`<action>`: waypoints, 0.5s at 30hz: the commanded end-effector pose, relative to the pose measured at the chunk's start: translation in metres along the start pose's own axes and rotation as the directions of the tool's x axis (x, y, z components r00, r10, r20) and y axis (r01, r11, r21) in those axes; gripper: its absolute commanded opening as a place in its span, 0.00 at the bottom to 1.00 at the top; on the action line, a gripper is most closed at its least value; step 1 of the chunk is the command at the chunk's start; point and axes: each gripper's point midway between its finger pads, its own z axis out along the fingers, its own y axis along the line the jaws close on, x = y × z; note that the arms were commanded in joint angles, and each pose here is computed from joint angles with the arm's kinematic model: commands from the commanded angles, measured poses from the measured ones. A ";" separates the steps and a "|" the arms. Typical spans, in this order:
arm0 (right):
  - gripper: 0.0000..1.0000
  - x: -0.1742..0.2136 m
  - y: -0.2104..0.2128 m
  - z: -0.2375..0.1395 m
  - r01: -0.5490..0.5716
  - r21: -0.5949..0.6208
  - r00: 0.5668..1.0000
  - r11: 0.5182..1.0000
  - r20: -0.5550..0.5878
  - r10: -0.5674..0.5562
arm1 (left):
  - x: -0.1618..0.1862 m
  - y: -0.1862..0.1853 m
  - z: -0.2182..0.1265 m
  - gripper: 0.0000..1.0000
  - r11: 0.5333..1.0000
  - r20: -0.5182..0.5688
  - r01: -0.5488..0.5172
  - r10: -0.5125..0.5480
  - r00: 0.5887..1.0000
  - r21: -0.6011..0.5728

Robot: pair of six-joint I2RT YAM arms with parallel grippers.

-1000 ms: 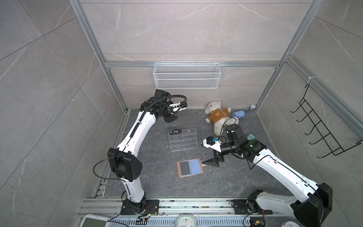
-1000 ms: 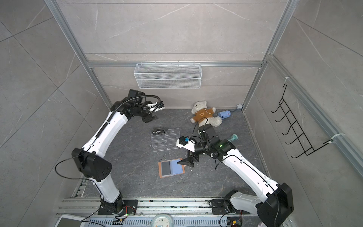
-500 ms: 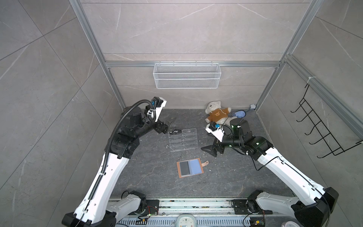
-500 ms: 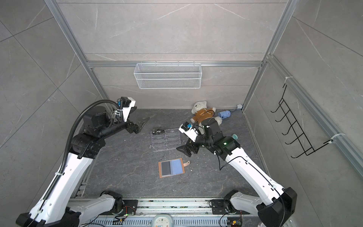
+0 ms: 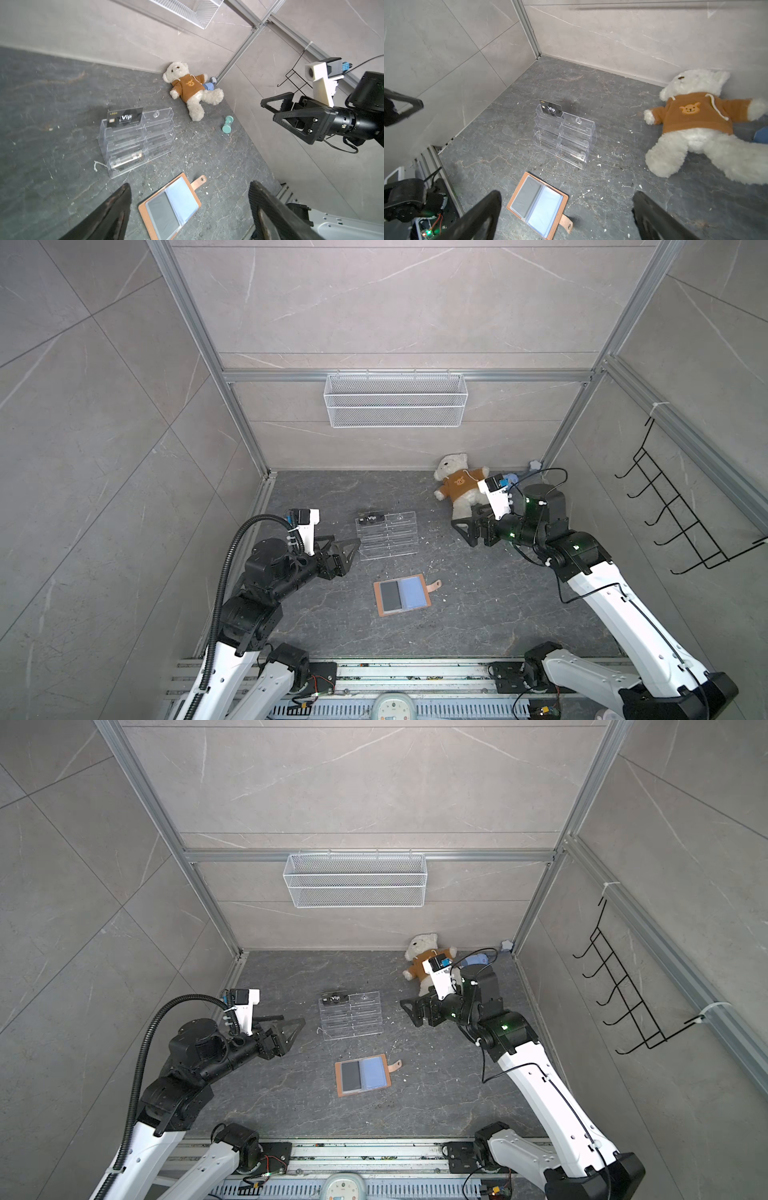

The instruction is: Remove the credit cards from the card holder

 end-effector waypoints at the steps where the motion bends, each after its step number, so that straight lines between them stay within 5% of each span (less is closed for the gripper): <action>1: 1.00 -0.006 0.001 -0.010 -0.140 -0.048 0.990 0.989 0.015 0.141 | -0.001 0.001 0.011 0.89 0.987 0.016 0.155 -0.155 0.988 0.034; 7: 0.95 0.006 0.003 -0.005 -0.221 -0.128 0.975 0.967 -0.040 0.217 | 0.037 0.030 0.034 0.84 0.929 -0.070 0.368 -0.370 0.926 -0.045; 11: 0.73 0.023 0.003 0.010 -0.306 -0.172 0.951 0.936 -0.101 0.292 | 0.068 0.047 0.047 0.81 0.860 -0.098 0.505 -0.510 0.855 -0.071; 15: 0.47 0.054 0.004 0.040 -0.469 -0.229 0.878 0.853 -0.221 0.424 | 0.107 0.059 0.063 0.80 0.813 -0.171 0.569 -0.582 0.795 -0.124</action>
